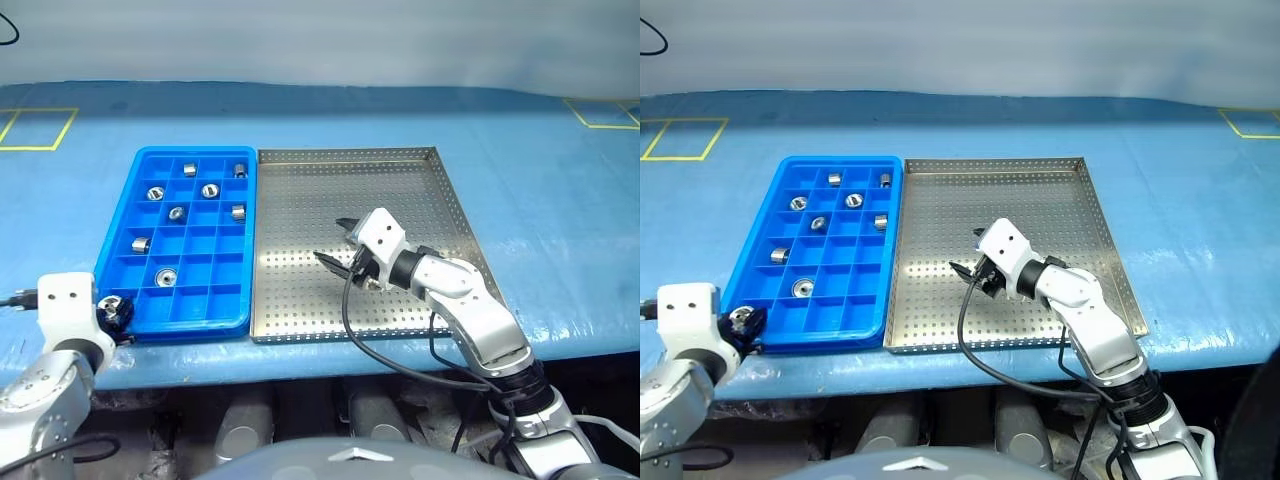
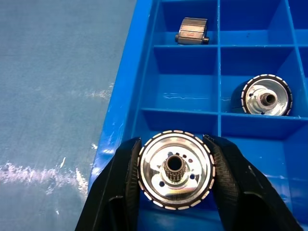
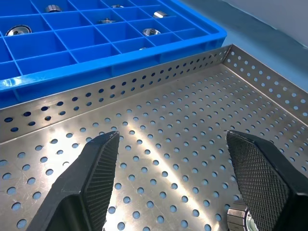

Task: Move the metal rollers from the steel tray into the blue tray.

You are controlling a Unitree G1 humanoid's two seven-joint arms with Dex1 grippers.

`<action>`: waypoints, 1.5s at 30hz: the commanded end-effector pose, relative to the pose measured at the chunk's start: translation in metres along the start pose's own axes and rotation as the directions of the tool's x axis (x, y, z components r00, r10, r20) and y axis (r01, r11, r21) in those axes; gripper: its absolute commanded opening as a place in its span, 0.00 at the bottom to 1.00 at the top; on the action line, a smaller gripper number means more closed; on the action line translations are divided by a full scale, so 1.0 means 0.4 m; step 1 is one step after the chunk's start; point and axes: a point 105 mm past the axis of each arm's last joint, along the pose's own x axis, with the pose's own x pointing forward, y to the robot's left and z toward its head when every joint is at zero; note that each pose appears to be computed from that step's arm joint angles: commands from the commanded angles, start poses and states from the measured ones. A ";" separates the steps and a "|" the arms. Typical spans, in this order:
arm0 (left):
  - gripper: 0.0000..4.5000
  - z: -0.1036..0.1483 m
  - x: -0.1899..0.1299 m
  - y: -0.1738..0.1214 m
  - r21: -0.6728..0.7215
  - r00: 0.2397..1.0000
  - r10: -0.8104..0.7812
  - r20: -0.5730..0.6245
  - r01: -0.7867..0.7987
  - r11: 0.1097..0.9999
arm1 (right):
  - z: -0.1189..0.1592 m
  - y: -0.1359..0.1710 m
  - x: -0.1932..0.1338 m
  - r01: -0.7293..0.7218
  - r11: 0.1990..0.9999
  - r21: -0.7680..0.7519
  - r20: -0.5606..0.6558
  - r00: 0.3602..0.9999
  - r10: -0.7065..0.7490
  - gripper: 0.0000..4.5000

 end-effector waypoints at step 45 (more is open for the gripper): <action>0.80 0.161 -0.085 -0.396 0.386 0.624 -0.713 0.318 0.602 0.699 | -0.167 -0.159 0.118 0.288 0.924 0.250 -0.256 0.941 -0.224 0.83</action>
